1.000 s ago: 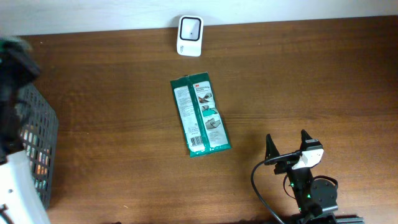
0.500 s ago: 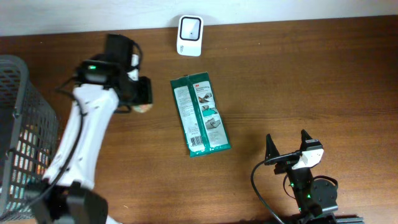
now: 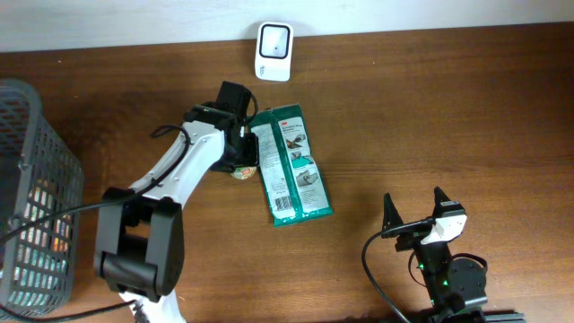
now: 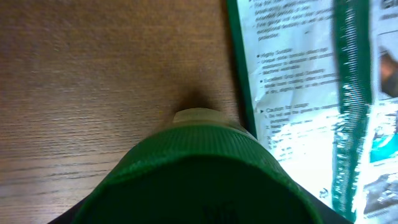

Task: Scan the item barcode
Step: 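Place the green-lidded jar left of the green package with the left gripper, then grasp the white tube with gold cap from the basket, left gripper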

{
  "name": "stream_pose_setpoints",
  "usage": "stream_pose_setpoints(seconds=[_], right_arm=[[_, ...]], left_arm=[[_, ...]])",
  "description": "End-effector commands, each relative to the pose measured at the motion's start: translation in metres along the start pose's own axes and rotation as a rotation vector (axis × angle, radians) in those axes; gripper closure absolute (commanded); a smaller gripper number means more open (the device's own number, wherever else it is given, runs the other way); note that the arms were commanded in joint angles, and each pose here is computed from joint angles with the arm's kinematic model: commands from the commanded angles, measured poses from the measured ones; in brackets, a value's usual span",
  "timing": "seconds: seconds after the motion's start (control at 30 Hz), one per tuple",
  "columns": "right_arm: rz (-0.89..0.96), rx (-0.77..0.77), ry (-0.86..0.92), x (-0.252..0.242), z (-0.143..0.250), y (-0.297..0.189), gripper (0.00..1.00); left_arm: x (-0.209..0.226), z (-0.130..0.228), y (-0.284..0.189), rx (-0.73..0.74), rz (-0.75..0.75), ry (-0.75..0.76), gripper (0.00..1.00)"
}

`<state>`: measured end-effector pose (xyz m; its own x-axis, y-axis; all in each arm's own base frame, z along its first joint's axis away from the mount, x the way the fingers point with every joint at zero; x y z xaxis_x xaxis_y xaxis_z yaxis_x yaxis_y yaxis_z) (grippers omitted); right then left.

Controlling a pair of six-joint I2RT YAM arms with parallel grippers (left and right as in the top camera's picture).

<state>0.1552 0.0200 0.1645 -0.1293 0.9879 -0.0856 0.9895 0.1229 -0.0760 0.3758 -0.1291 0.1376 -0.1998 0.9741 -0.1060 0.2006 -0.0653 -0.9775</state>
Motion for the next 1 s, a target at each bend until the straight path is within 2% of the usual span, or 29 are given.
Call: stream_pose_setpoints(seconds=[0.0, 0.1, 0.17, 0.23, 0.33, 0.4, 0.47, 0.6, 0.63, 0.73, 0.87, 0.97], right_arm=[[-0.003, 0.006, -0.005, 0.001, 0.002, 0.0, 0.02], [-0.003, 0.006, -0.005, 0.001, 0.002, 0.0, 0.02], [-0.003, 0.006, -0.005, 0.001, 0.002, 0.0, 0.02], [-0.003, 0.006, -0.005, 0.001, 0.002, 0.0, 0.02], [-0.003, 0.006, -0.005, 0.001, 0.002, 0.0, 0.02], [-0.003, 0.006, -0.005, 0.001, 0.002, 0.0, 0.02], [-0.003, 0.006, -0.005, 0.001, 0.002, 0.0, 0.01], [-0.003, 0.006, -0.005, 0.001, 0.002, 0.0, 0.02], [-0.003, 0.006, -0.005, 0.001, 0.002, 0.0, 0.02], [-0.003, 0.006, -0.005, 0.001, 0.002, 0.0, 0.02], [-0.003, 0.006, -0.005, 0.001, 0.002, 0.0, 0.02], [-0.003, 0.006, -0.005, 0.001, 0.002, 0.0, 0.02]], left_arm=[[0.001, 0.002, 0.007, 0.014, -0.012, -0.013, 0.41], [0.0, 0.001, 0.007, 0.009, -0.009, -0.013, 0.26], [0.0, 0.001, 0.007, 0.008, -0.008, -0.013, 0.1], [0.0, 0.001, 0.007, 0.007, -0.008, -0.012, 0.04], [0.0, -0.006, 0.0, -0.025, -0.021, -0.012, 0.04], [-0.002, -0.019, -0.027, -0.099, -0.042, -0.015, 0.04], [-0.003, -0.031, -0.062, -0.18, -0.052, -0.025, 0.04], [0.013, -0.052, -0.165, -0.389, -0.002, -0.094, 0.02], [0.026, -0.053, -0.194, -0.452, 0.021, -0.129, 0.02], [0.069, -0.051, -0.242, -0.57, 0.033, -0.233, 0.02], [0.155, -0.038, -0.29, -0.687, -0.039, -0.462, 0.02], [0.241, -0.022, -0.311, -0.749, -0.141, -0.76, 0.02]])
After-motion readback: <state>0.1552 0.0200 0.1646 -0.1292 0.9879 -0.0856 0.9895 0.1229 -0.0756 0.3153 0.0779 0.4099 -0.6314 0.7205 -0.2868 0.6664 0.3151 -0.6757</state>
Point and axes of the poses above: each gripper's point midway between its finger pads, its own y axis out along the fingers, its own x axis along the line the jaws close on, z = x × y, the point moved 9 cm from there along -y, back along the fingers, and after that the axes turned 12 degrees about -y, right-handed, at the moved point
